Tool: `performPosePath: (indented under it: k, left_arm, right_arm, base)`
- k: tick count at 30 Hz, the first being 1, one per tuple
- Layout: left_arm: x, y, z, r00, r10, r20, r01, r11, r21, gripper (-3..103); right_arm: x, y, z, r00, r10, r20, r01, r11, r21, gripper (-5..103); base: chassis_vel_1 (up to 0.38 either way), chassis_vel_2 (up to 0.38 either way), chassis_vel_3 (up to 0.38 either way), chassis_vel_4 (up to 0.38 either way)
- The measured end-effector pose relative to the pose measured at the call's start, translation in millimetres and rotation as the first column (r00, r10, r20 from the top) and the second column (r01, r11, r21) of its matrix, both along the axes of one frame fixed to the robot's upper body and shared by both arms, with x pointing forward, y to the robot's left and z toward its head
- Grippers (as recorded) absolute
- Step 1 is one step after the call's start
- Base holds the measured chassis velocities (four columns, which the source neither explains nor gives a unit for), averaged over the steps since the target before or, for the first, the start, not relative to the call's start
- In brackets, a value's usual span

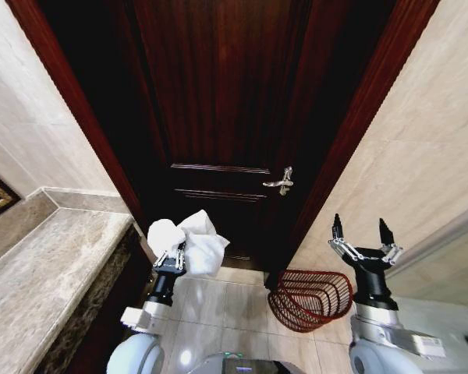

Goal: Discard the used towel into the hamper.

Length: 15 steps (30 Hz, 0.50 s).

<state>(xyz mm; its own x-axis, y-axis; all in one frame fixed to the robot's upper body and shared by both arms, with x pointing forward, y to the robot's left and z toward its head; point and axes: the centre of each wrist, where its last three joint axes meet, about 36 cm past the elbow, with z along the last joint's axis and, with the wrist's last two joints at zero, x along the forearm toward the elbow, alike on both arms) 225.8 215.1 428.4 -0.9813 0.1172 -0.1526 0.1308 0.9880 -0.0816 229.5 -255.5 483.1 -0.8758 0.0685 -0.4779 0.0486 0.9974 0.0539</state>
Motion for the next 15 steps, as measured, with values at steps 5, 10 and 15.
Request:
performPosePath:
  k: [5, 10, 15]
  left_arm:
    - [1.0, 0.0, -1.2, 1.000, 0.001, 0.004, -0.001, 1.000, 0.000, 11]
    - [1.5, 0.6, -2.9, 1.000, 0.006, 0.009, -0.006, 1.000, -0.003, 11]
    - [3.0, 1.8, -6.8, 0.999, 0.033, 0.007, -0.033, 0.999, -0.005, 11]
  right_arm:
    - [0.1, -0.4, -1.1, 1.000, -0.002, 0.002, 0.002, 1.000, 0.001, 100]
    - [0.1, -0.6, -2.5, 1.000, -0.005, 0.003, 0.005, 1.000, 0.002, 100]
    - [0.3, -1.0, -4.9, 1.000, -0.006, 0.020, 0.006, 1.000, 0.006, 100]
  base:
    - [0.139, -0.112, -0.132, 0.126]
    - [0.193, -0.197, -0.189, 0.195]
    - [0.213, -0.228, -0.231, 0.228]
